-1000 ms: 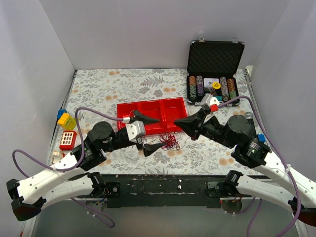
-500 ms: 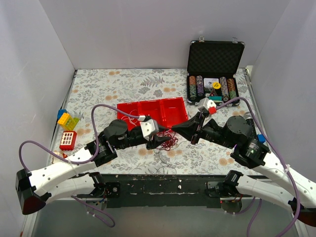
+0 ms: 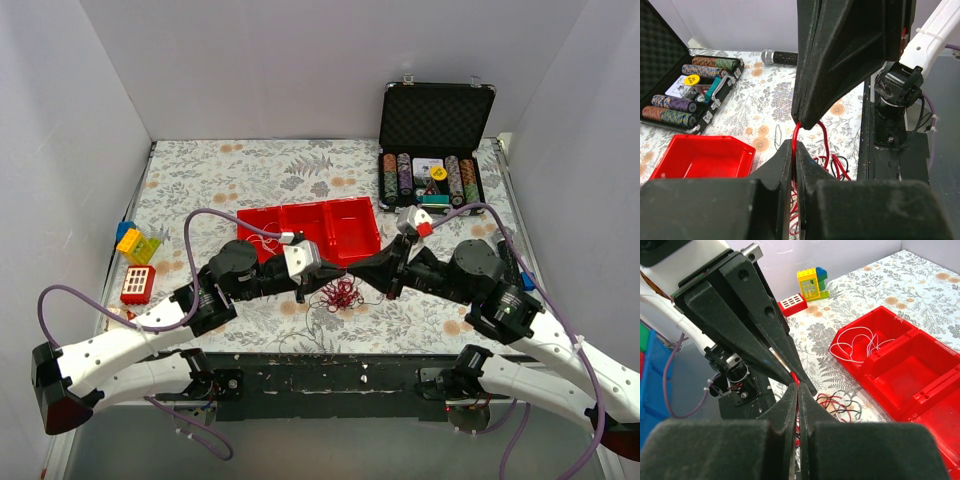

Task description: Untangle the cables

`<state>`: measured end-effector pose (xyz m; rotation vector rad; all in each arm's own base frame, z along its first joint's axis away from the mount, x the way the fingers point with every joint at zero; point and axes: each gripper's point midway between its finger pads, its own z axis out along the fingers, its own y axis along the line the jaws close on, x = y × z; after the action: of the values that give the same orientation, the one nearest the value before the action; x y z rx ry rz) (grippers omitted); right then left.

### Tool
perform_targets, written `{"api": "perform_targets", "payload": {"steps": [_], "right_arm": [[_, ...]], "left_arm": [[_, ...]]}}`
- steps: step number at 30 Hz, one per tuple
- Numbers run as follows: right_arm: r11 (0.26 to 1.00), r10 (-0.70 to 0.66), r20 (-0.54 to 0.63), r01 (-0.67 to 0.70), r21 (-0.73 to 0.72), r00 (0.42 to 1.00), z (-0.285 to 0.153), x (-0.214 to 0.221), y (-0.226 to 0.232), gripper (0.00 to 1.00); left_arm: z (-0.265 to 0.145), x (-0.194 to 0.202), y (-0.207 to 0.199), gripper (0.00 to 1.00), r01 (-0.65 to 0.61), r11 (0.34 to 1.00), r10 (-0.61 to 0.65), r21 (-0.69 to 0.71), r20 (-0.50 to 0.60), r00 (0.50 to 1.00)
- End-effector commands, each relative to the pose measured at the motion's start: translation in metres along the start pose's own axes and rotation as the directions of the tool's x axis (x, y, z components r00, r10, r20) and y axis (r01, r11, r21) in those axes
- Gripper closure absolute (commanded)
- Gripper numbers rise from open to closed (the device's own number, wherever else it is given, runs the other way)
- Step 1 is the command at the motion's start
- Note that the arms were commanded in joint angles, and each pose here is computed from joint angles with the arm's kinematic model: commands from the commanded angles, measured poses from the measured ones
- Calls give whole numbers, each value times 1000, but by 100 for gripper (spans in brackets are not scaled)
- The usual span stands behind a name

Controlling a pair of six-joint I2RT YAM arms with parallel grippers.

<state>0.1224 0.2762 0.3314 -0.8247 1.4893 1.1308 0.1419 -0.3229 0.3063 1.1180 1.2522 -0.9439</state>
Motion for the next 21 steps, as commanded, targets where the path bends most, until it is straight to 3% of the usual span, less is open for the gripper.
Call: {"api": "perform_targets", "payload": {"steps": [1, 6, 8, 13, 21], "right_arm": [[1000, 10, 17, -10, -5, 1000, -5, 3, 2, 85], [998, 42, 21, -42, 37, 999, -13, 26, -7, 45], [998, 36, 59, -39, 40, 998, -14, 21, -8, 39], [999, -11, 152, 3, 54, 988, -14, -1, -10, 35], [994, -79, 295, 54, 93, 952, -19, -38, -13, 38]], "left_arm": [[1, -28, 5, 100, -34, 999, 35, -17, 51, 998], [3, -55, 17, 100, -71, 995, 77, -65, 93, 993], [4, -63, 18, 100, -68, 996, 75, -66, 105, 992], [7, -67, 14, 100, -41, 998, 45, -37, 103, 994], [10, -66, 12, 100, -27, 999, 29, -20, 91, 995]]}}
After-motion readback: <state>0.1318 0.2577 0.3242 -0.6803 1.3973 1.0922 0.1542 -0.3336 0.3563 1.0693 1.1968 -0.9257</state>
